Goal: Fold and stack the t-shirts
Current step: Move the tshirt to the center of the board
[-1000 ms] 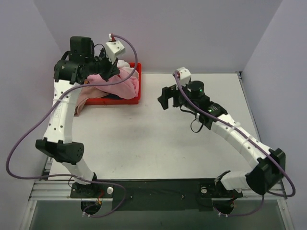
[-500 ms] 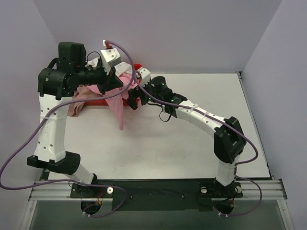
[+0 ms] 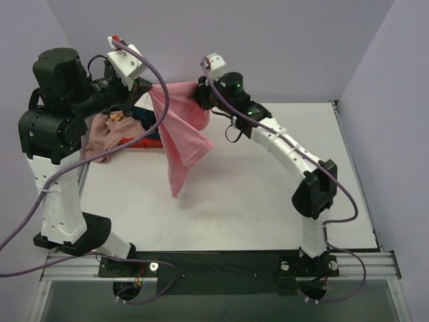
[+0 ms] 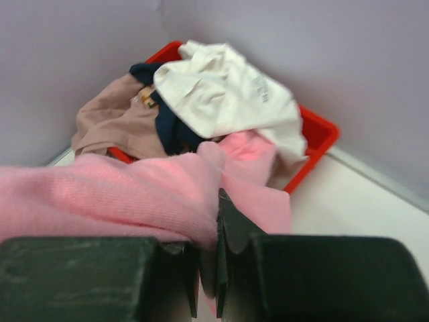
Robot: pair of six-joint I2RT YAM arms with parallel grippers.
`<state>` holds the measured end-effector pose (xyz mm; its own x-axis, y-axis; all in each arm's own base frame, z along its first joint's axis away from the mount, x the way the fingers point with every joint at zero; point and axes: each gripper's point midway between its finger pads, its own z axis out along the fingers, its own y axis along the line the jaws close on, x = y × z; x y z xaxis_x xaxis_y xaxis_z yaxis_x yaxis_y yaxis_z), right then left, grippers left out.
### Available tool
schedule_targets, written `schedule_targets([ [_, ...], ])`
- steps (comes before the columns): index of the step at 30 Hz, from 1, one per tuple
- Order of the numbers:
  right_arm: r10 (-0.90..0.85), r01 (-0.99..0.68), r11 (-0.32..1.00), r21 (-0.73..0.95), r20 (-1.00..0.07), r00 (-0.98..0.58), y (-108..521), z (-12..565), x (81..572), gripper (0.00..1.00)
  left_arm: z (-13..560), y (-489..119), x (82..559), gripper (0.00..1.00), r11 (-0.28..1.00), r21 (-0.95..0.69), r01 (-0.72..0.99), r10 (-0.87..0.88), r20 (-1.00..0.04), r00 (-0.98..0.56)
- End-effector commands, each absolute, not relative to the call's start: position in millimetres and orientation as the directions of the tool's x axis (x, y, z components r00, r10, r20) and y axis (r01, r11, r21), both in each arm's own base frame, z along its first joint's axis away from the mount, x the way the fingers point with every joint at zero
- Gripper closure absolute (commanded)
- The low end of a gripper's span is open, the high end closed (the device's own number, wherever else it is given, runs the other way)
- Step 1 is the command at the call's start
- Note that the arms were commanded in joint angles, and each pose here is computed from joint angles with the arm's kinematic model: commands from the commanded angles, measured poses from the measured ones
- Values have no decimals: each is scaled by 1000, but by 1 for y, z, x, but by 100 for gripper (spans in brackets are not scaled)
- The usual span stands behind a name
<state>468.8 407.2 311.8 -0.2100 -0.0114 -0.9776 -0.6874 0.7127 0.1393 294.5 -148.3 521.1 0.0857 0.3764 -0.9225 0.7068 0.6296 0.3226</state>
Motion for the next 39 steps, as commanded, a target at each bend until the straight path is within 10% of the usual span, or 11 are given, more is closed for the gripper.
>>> schedule_targets([
  [1,55,-623,783,3,-996,64,315,471,427,100,567,-132,301,100,702,419,576,362,-906,217],
  [15,-261,-568,798,-201,-965,-26,197,448,295,100,525,-182,337,100,556,321,767,301,-937,174],
  [25,-453,-683,722,-112,-822,-345,216,275,295,94,368,-191,334,100,447,107,888,469,-874,-131],
  [29,-491,-732,682,-8,-746,-449,232,233,284,79,300,-185,306,100,379,-14,925,566,-788,-244],
  [32,-469,-708,703,67,-705,-532,237,212,282,46,271,-187,271,100,247,-106,963,620,-746,-241],
  [39,-111,-324,908,265,-594,-797,178,175,284,35,197,-170,189,100,85,-378,922,725,-611,-318],
])
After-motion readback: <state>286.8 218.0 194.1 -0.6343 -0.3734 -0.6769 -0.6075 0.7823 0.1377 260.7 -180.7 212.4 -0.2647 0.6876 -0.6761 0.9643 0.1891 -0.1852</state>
